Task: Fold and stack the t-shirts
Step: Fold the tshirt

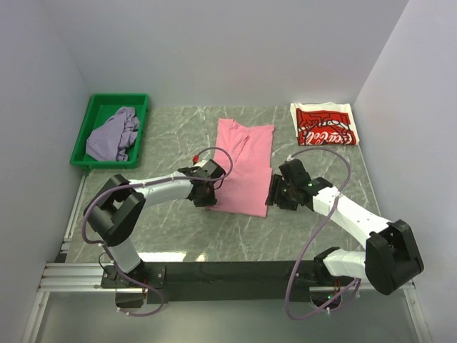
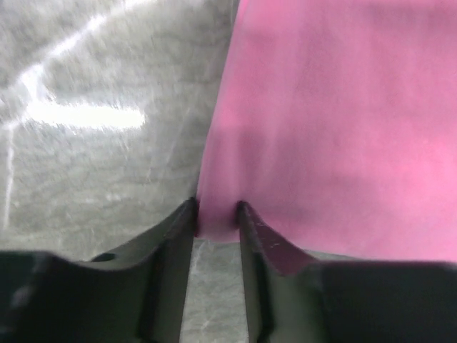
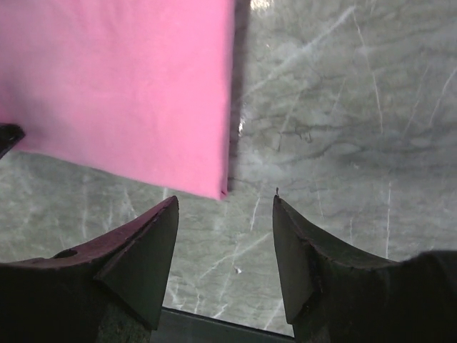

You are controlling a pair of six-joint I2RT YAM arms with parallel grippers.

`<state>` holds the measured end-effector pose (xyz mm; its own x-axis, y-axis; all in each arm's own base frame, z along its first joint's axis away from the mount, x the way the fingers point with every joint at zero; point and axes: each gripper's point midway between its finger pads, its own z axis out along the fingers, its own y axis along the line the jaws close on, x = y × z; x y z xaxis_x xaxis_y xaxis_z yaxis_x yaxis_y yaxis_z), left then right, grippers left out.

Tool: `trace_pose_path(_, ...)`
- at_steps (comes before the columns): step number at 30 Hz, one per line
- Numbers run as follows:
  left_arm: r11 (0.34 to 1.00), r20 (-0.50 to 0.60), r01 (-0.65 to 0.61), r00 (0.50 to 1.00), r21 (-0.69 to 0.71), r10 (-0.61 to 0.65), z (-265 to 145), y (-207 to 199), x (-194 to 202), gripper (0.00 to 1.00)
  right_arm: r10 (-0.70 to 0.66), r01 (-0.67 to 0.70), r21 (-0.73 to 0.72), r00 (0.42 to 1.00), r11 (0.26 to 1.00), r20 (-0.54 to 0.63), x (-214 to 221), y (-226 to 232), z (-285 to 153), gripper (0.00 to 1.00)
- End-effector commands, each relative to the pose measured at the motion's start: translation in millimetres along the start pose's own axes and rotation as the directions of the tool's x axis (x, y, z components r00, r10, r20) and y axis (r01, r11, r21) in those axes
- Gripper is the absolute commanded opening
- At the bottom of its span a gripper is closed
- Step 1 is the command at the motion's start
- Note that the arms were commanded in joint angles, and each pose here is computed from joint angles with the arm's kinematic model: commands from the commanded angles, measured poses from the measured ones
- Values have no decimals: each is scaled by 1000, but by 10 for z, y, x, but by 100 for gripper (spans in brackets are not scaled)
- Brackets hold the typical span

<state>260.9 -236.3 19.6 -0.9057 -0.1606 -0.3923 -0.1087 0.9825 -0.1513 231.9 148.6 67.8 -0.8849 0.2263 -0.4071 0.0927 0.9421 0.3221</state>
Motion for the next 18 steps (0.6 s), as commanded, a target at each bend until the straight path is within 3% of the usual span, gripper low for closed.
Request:
trace_pose_path(1, 998, -102, -43, 994, -50, 37, -3, 118, 303, 33, 25, -24, 53, 999, 998, -28, 88, -51, 27, 62)
trace_pose_path(5, 999, -116, -47, 992, -13, 45, -139, 13, 418, 13, 20, -13, 82, 996, 997, -89, 207, -44, 79, 62)
trace_pose_path(8, 999, -130, -31, 991, 15, 33, -225, -49, 498, 8, 23, -11, 94, 991, 996, -129, 308, -45, 103, 62)
trace_pose_path(18, 999, -141, 4, 990, 31, 1, -237, -42, 592, 8, 3, 16, 102, 984, 995, -179, 398, -16, 244, 57)
